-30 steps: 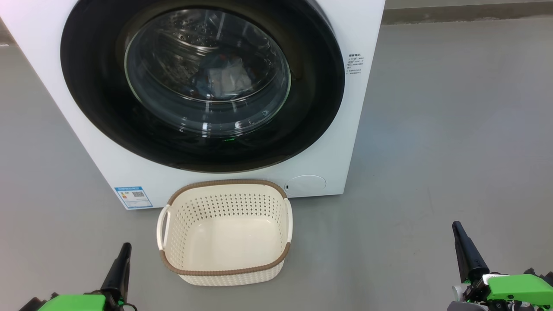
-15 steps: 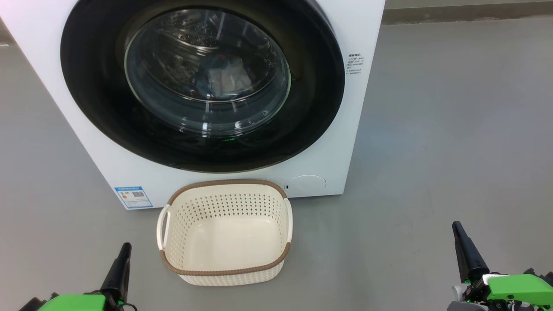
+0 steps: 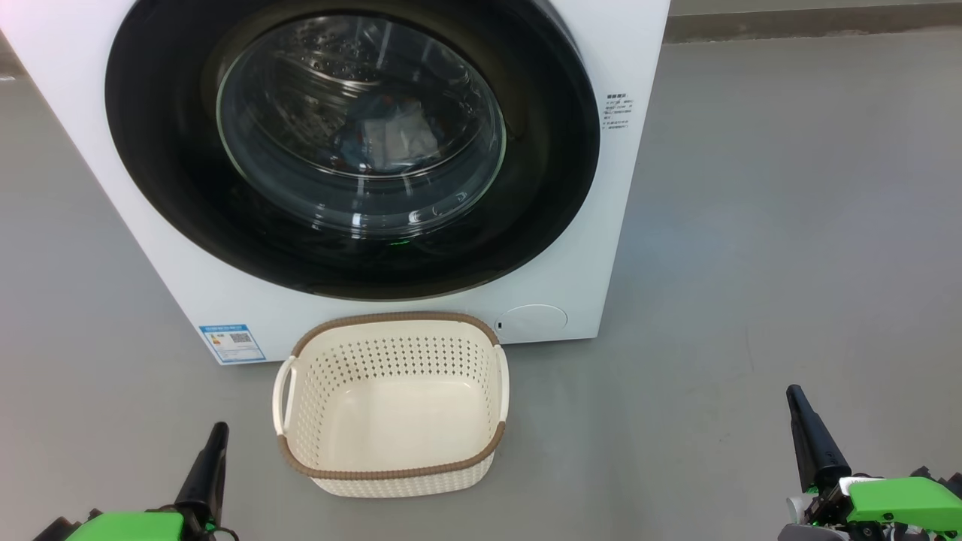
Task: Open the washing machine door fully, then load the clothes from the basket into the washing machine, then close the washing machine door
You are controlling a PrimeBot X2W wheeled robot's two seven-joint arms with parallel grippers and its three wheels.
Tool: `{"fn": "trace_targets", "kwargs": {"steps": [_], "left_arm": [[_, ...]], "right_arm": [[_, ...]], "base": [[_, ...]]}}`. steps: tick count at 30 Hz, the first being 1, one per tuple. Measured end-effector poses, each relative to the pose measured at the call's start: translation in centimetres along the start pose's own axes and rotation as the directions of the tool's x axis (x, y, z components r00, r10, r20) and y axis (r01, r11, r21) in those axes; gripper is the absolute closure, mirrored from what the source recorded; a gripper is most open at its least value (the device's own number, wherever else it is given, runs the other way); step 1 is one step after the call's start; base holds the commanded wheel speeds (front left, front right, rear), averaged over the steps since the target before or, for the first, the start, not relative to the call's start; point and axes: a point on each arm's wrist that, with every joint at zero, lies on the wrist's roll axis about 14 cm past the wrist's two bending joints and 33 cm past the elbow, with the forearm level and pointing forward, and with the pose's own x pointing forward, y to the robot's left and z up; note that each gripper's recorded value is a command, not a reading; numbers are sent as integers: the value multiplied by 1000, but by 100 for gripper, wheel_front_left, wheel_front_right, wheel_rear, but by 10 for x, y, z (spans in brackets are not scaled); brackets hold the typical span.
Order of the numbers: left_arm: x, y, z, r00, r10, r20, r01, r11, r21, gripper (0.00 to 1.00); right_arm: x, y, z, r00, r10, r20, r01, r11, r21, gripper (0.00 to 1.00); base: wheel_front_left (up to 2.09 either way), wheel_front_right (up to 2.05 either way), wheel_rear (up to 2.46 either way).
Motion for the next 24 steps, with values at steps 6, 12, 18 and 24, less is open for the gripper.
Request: {"fn": "trace_targets", "kwargs": {"steps": [6, 12, 18, 24], "left_arm": [[0, 0, 0, 1000, 0, 0, 0, 1000, 0, 100], [0, 0, 0, 1000, 0, 0, 0, 1000, 0, 100], [0, 0, 0, 1000, 0, 0, 0, 1000, 0, 100], [0, 0, 0, 1000, 0, 0, 0, 1000, 0, 100]], "right_arm": [[0, 0, 0, 1000, 0, 0, 0, 1000, 0, 100], [0, 0, 0, 1000, 0, 0, 0, 1000, 0, 100], [0, 0, 0, 1000, 0, 0, 0, 1000, 0, 100], [0, 0, 0, 1000, 0, 0, 0, 1000, 0, 100]], "base": [[0, 0, 0], [0, 0, 0], [0, 0, 0], [0, 0, 0]]}}
